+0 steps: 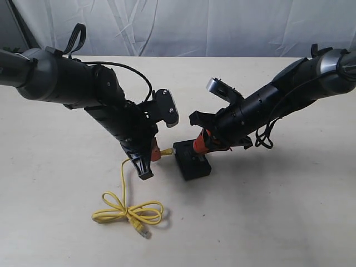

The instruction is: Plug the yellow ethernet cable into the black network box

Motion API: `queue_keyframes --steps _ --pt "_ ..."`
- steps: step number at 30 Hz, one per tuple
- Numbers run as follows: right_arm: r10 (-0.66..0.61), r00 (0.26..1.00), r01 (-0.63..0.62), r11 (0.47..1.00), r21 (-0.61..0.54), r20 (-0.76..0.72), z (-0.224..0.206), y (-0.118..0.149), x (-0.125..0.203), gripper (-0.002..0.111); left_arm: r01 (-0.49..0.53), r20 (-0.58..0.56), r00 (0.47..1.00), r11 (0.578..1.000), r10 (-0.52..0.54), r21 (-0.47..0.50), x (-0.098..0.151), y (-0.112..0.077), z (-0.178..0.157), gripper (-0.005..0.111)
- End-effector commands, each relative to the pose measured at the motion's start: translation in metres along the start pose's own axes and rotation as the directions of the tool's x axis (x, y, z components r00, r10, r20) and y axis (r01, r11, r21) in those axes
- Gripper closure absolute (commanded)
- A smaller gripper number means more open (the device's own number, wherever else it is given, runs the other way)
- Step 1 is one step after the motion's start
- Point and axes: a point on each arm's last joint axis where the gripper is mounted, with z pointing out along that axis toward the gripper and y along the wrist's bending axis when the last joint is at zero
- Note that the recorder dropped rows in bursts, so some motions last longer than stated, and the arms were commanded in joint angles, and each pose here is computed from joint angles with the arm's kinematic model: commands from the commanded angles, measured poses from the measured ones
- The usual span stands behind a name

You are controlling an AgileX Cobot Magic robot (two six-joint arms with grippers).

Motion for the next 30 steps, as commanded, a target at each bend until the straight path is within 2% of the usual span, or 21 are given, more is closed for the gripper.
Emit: queue_keyframes --steps 1,12,16,17,22,30 --pt "-0.008 1.0 0.008 1.0 0.003 0.002 0.0 0.001 0.0 0.108 0.007 0.008 1.0 1.0 -0.007 -0.002 -0.002 0.0 0.0 0.107" --pt "-0.027 0.999 0.027 1.0 -0.006 0.043 -0.014 0.012 -0.004 0.108 -0.002 0.003 1.0 1.0 0.002 -0.004 -0.001 0.0 0.0 0.106" --pt "-0.013 0.998 0.013 1.0 -0.004 0.068 -0.026 0.013 -0.006 0.108 -0.006 0.003 1.0 1.0 0.006 -0.009 -0.001 0.001 0.0 0.095" --pt "-0.006 0.997 0.006 1.0 -0.004 0.082 -0.031 0.012 -0.008 0.108 -0.006 0.003 1.0 1.0 0.006 -0.009 -0.001 0.001 0.0 0.089" --pt "-0.007 0.993 0.007 1.0 -0.002 0.116 -0.044 0.013 -0.01 0.108 -0.006 0.003 1.0 1.0 0.006 -0.009 -0.001 0.001 0.0 0.072" --pt "-0.004 0.994 0.005 1.0 -0.008 0.112 -0.044 0.013 -0.01 0.108 -0.006 0.002 1.0 1.0 0.006 -0.008 -0.001 0.001 0.0 0.07"
